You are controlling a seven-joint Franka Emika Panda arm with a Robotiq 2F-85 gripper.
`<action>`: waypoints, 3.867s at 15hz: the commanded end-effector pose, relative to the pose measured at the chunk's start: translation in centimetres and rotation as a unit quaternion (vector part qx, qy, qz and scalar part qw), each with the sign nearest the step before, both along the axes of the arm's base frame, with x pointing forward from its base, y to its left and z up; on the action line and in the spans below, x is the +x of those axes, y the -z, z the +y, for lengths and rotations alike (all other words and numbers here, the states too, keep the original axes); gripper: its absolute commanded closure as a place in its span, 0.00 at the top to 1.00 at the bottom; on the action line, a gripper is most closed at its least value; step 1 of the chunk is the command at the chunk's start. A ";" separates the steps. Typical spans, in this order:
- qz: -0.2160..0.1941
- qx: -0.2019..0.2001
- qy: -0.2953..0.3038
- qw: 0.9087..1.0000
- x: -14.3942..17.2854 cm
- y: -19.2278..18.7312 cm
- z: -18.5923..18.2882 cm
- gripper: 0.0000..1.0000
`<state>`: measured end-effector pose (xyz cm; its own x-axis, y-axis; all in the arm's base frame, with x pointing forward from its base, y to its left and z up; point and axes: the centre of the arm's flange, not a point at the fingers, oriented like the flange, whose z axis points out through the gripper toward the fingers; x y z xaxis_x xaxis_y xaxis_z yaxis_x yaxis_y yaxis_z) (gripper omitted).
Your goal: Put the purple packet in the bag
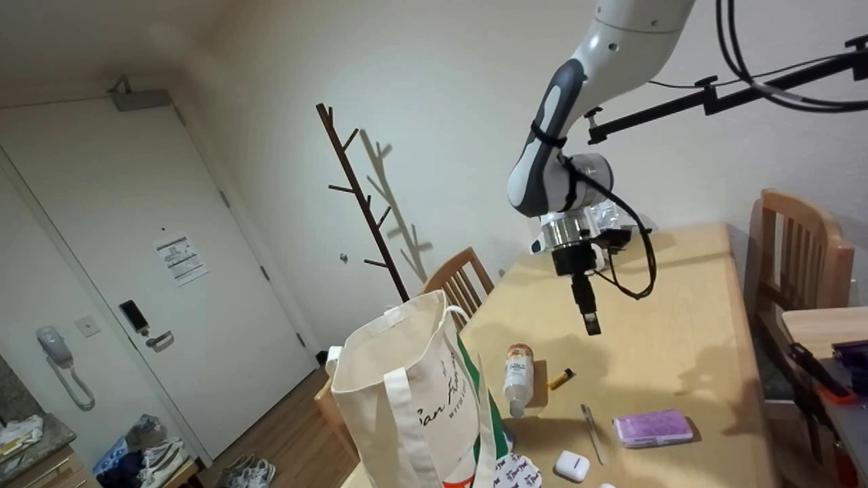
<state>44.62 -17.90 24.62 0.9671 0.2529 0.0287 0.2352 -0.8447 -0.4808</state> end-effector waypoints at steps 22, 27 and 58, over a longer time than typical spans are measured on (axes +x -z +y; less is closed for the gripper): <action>0.187 -0.103 0.001 0.977 5.5 16.9 4.9 1.00; 0.175 -0.222 0.041 0.958 4.1 21.9 9.8 1.00; -0.006 -0.238 0.039 0.970 -9.5 14.8 23.0 1.00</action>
<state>35.10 5.08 9.86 0.9837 0.1682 -0.0633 0.1666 -0.9856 -0.0304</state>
